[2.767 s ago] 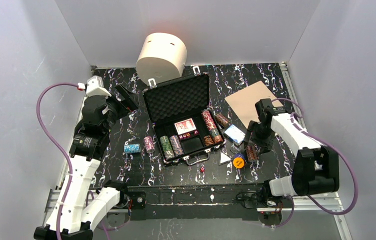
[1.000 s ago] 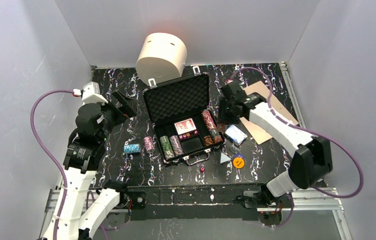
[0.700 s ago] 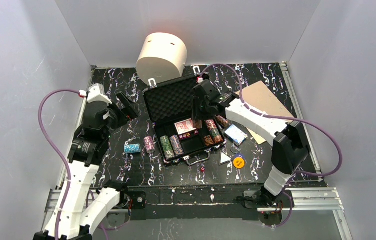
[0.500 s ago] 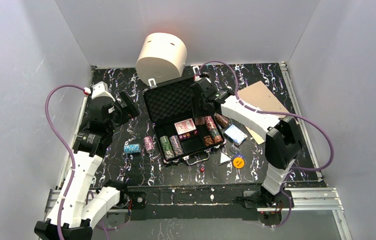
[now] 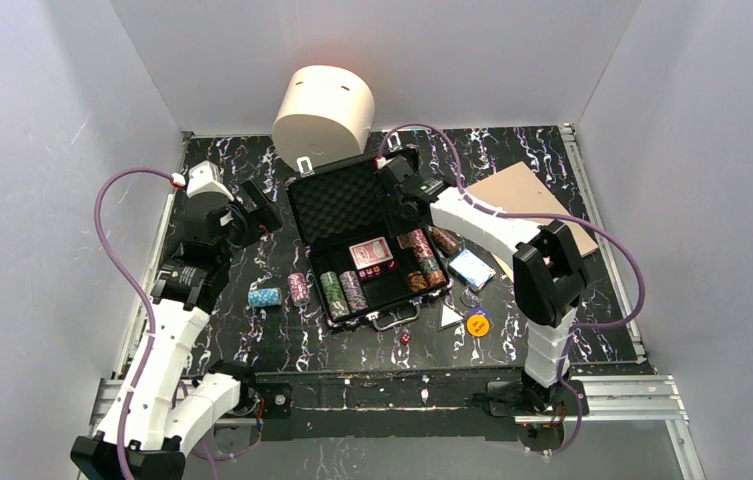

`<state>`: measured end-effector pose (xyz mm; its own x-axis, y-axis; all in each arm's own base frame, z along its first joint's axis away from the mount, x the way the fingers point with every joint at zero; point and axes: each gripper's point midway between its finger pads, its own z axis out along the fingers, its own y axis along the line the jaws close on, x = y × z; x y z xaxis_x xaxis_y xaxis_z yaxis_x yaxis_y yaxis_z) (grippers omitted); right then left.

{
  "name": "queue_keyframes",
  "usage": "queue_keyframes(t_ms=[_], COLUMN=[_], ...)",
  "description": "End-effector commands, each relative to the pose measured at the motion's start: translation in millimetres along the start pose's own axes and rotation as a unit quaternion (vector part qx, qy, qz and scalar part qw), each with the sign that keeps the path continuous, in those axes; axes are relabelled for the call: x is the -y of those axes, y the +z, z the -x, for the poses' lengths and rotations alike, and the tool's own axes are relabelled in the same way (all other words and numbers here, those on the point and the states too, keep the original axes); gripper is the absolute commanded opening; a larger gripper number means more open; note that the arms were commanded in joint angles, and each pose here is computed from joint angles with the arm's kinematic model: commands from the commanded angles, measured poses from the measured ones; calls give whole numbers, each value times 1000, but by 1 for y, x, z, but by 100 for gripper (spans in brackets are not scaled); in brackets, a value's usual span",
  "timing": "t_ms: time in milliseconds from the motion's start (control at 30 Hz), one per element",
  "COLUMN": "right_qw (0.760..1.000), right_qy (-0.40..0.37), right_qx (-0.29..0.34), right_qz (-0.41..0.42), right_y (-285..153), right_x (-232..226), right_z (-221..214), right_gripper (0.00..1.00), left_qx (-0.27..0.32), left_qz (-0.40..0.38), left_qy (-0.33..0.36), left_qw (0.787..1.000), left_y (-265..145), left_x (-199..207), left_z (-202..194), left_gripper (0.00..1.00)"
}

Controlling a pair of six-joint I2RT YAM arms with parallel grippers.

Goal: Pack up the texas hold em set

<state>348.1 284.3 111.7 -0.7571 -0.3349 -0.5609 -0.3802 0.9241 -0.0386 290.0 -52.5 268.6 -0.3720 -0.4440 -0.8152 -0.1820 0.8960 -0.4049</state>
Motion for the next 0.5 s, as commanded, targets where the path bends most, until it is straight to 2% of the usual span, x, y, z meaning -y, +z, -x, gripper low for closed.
queue_keyframes(t_ms=[0, 167, 467], right_qw=[1000, 1000, 999], right_qy=[-14, 3, 6], right_qx=[17, 14, -20], right_qz=[12, 15, 32], right_y=[-2, 2, 17], right_x=[-7, -9, -20], right_z=[25, 20, 5], right_gripper=[42, 43, 44], left_qx=[0, -18, -4], left_qz=[-4, -58, -32], left_qy=[-4, 10, 19], left_qw=[1000, 998, 999], left_y=[7, 18, 25], left_x=[2, 20, 11], left_z=[-4, -15, -11], left_gripper=[98, 98, 98])
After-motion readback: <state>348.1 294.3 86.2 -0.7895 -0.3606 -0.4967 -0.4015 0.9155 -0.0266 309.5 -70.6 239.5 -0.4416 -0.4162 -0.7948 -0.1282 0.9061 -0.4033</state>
